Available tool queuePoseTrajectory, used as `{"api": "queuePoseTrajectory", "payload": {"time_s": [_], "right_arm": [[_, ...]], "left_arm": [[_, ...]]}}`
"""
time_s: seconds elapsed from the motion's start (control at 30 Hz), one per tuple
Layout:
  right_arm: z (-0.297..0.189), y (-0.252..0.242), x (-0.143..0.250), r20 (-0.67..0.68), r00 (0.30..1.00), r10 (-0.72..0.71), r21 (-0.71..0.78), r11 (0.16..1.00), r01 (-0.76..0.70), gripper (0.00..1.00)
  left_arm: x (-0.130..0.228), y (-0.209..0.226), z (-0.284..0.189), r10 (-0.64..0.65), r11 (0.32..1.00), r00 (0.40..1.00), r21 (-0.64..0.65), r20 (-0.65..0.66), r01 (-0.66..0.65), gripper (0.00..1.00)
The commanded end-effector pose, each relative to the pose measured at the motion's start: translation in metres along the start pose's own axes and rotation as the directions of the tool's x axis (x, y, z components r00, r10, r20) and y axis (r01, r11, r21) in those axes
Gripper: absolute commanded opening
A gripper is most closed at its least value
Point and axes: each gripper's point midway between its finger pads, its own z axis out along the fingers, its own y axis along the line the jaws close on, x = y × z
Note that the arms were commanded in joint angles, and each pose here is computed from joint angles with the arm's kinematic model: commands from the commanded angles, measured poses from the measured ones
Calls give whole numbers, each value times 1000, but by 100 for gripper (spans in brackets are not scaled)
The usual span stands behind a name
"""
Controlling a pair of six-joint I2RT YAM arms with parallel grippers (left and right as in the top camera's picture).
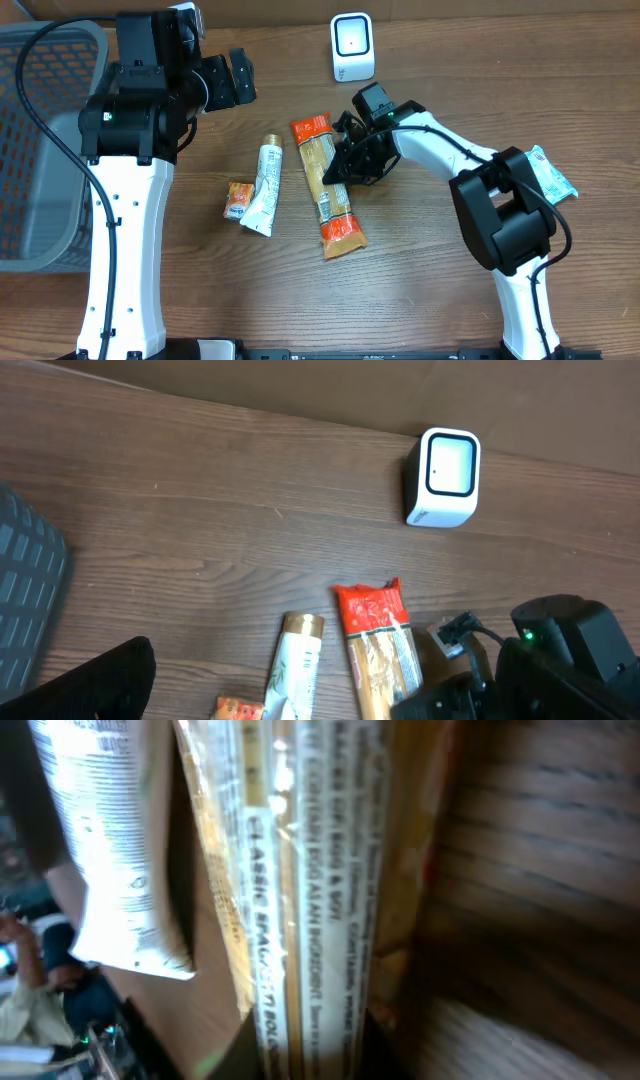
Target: Scan the item barcode
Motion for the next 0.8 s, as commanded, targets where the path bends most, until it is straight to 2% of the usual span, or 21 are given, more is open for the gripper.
{"api": "queuePoseTrajectory", "payload": {"time_s": [0.0,0.17,0.3,0.43,0.63,0.77], "right_arm": [[21,-22,15,-69,996,58,-9,998,-59,4],[-25,17,0,-20,999,36,-167,985,-39,4],[-89,55,-14,123,992,-19,-195,980,43,4],[-159,97,-15,283,957,-67,-201,971,128,4],[-251,136,0,520,846,-118,-101,975,198,4],[-317,160,14,702,703,-110,-25,983,179,4]], "left_arm": [[-1,1,0,12,1000,1000,4,1,-12,100],[-1,1,0,12,1000,1000,4,1,-12,99],[-1,1,0,12,1000,1000,4,1,-12,100],[-1,0,0,12,1000,1000,4,1,-12,100],[-1,1,0,12,1000,1000,4,1,-12,100],[-1,1,0,12,1000,1000,4,1,-12,100]]}}
